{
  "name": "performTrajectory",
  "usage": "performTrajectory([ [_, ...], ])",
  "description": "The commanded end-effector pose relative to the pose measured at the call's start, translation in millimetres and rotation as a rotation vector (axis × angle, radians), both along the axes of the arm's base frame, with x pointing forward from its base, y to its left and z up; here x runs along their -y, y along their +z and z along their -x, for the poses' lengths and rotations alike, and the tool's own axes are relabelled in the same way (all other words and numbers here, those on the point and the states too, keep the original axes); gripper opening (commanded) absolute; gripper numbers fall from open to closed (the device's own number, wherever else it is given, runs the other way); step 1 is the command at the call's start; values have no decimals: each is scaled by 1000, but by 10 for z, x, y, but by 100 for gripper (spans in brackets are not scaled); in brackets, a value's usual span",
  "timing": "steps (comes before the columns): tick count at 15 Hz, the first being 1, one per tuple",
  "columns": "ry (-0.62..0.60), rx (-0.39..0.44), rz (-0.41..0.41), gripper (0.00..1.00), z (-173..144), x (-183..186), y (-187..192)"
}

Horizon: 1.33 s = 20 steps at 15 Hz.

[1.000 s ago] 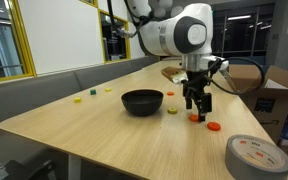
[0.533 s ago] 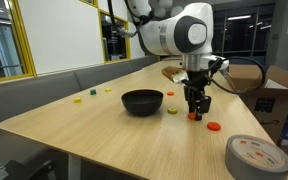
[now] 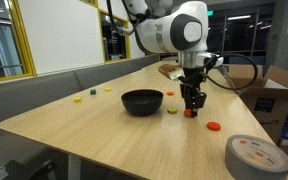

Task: Pick up some of the yellow and orange objects from the table and put them in the bowl

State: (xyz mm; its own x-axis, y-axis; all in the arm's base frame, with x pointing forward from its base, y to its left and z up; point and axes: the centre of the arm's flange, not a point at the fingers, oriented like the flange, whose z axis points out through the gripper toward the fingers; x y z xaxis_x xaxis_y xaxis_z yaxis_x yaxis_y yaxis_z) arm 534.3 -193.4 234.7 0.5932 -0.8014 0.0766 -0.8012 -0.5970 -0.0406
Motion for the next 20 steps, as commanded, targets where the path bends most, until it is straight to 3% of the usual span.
performTrajectory([
  [1,66,44,32,19,-33,-353,435],
  [8,258,109,118,19,-107,-1115,1058],
  [15,476,80,-17,18,-116,-1874,981],
  [20,530,-8,-88,18,2,-1985,867],
])
